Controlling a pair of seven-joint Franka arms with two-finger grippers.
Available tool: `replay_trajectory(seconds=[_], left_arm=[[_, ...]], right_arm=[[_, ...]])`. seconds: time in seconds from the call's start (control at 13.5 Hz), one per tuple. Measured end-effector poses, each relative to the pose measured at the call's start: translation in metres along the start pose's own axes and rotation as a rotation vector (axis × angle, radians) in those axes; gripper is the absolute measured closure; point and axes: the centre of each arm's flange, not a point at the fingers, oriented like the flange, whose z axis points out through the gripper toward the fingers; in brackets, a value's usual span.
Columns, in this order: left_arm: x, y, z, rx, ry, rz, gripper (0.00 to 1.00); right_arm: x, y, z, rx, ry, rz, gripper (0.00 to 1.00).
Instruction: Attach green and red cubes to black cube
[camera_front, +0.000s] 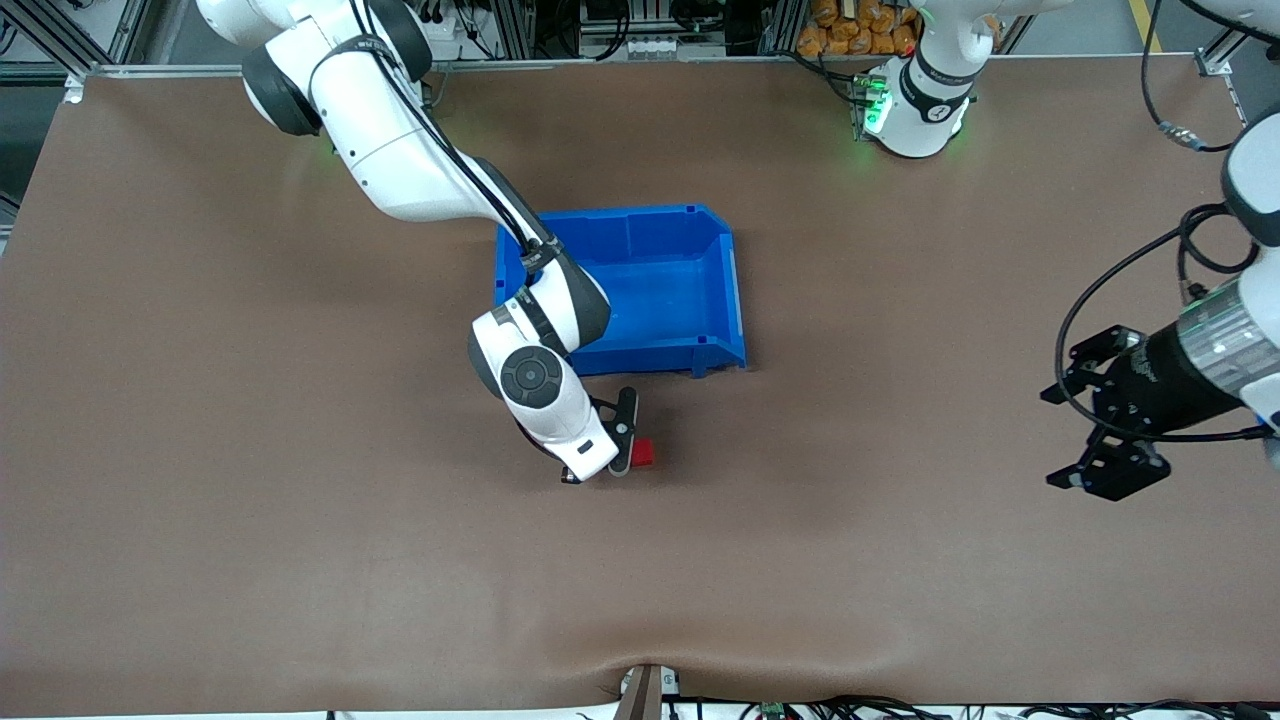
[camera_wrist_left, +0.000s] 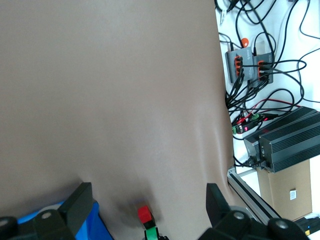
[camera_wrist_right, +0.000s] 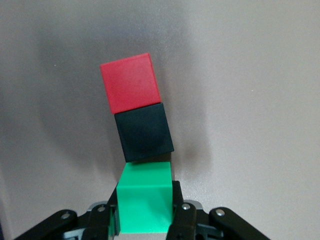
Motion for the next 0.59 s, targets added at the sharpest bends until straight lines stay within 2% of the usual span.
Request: replay_trajectory(seconds=[0.59], left_arm=[[0.024, -0.006, -0.015, -0.018, 0.013, 0.009, 0.0]], right_arm=[[0.004, -0.001, 0.006, -0.001, 0.0, -0.006, 0.61]])
